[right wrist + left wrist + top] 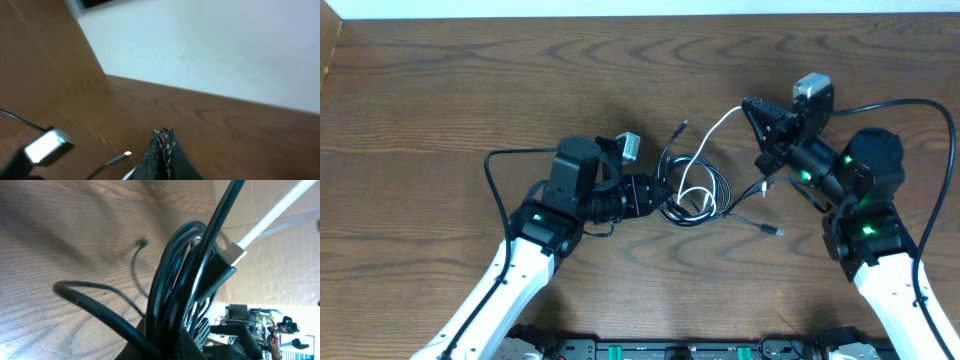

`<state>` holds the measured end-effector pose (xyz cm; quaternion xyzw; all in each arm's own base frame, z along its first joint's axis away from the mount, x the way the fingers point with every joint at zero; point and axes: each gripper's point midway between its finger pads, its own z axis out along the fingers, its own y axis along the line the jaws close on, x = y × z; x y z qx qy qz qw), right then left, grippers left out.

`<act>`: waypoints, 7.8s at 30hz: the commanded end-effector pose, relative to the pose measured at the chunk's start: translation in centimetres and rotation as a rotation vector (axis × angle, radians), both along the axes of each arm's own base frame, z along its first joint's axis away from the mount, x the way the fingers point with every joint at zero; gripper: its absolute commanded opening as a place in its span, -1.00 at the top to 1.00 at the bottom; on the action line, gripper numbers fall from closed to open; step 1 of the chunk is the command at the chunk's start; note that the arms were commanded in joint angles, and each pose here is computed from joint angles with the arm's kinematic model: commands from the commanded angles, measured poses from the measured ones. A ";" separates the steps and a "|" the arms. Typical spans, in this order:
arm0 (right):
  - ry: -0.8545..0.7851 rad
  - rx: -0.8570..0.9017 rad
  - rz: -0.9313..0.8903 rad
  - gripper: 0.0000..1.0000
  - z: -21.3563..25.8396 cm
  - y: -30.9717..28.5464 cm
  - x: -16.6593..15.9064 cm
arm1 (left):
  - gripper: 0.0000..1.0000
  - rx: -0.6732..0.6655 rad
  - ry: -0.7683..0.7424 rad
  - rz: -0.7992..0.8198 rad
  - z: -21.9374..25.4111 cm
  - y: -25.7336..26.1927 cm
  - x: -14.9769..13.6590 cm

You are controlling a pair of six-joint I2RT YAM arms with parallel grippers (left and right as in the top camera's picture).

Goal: Untangle cables

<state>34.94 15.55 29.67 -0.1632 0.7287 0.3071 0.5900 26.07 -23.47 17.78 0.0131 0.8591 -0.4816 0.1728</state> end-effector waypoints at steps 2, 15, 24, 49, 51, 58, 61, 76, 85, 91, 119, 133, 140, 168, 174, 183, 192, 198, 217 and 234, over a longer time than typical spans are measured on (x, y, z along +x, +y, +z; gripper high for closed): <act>0.128 0.045 0.186 0.98 -1.6 2.6 -2.1 | 0.85 0.003 -0.049 -0.018 0.7 -0.1 0.3; 0.209 -0.036 -0.002 0.93 -4.6 0.1 -0.3 | 0.85 -0.015 -0.040 -0.013 1.0 -0.2 0.3; 0.588 -0.158 -0.038 0.30 -12.7 -1.5 -4.4 | 0.85 0.031 -0.044 0.075 0.4 0.7 1.6; 0.554 -0.141 0.145 -0.40 -18.7 0.3 -7.7 | 0.84 -0.196 0.309 0.170 2.3 -0.7 0.6; 0.548 -0.118 0.134 -0.43 -18.9 0.4 -7.3 | 0.84 -0.222 0.332 0.156 2.8 -1.0 0.4; 0.459 -0.088 0.100 0.01 -18.9 0.6 -4.7 | 0.85 -0.258 0.350 0.088 3.6 -1.6 -0.5; 0.437 -0.079 0.049 0.71 -18.9 0.2 -3.4 | 0.85 -0.260 0.352 0.082 3.7 -1.6 -0.6; 0.195 0.029 -0.037 0.98 -10.6 -1.0 -1.6 | 0.84 0.036 0.148 0.356 -1.0 2.8 3.4; 0.113 0.076 0.008 0.98 -7.1 -0.5 -3.0 | 0.85 0.070 0.081 0.269 -1.1 1.8 2.7; 0.073 0.130 0.019 0.98 -5.4 -0.2 -2.9 | 0.85 0.103 -0.001 0.113 -1.1 -0.6 0.5; 0.304 0.074 -0.084 -0.36 -14.8 0.3 0.9 | 0.85 0.060 0.221 0.204 -2.1 -3.2 -1.6; 0.614 0.296 -0.103 -0.98 -13.1 -1.5 -4.2 | 0.84 -0.066 0.596 0.574 -6.0 -1.2 3.1; 0.874 0.340 -0.079 -0.15 -15.9 0.0 -7.7 | 0.85 -0.186 0.691 0.661 -4.9 -1.4 4.2; 0.934 0.365 -0.176 0.25 -18.0 1.1 -6.4 | 0.85 -0.246 0.861 0.616 -4.3 -2.8 2.6; 1.003 0.365 -0.185 0.40 -19.5 1.6 -6.8 | 0.85 -0.258 0.857 0.600 -3.9 -3.0 2.6; 1.014 0.374 -0.151 0.41 -19.8 3.2 -6.7 | 0.84 -0.286 0.840 0.568 -3.1 -3.5 2.8; 0.845 0.432 -0.149 0.76 -16.9 3.3 -4.0 | 0.85 -0.262 0.795 0.481 -2.8 -3.9 2.1; 0.689 0.426 -0.090 0.98 -14.2 3.7 -2.9 | 0.85 -0.247 0.759 0.433 -2.7 -4.1 1.8; 0.627 0.327 0.001 0.30 -14.5 1.3 -2.9 | 0.84 -0.206 0.691 0.378 -3.0 -4.0 1.4; 0.877 0.383 -0.198 0.14 -18.0 -5.8 -5.1 | 0.84 -0.238 0.663 0.428 -2.6 -2.8 3.1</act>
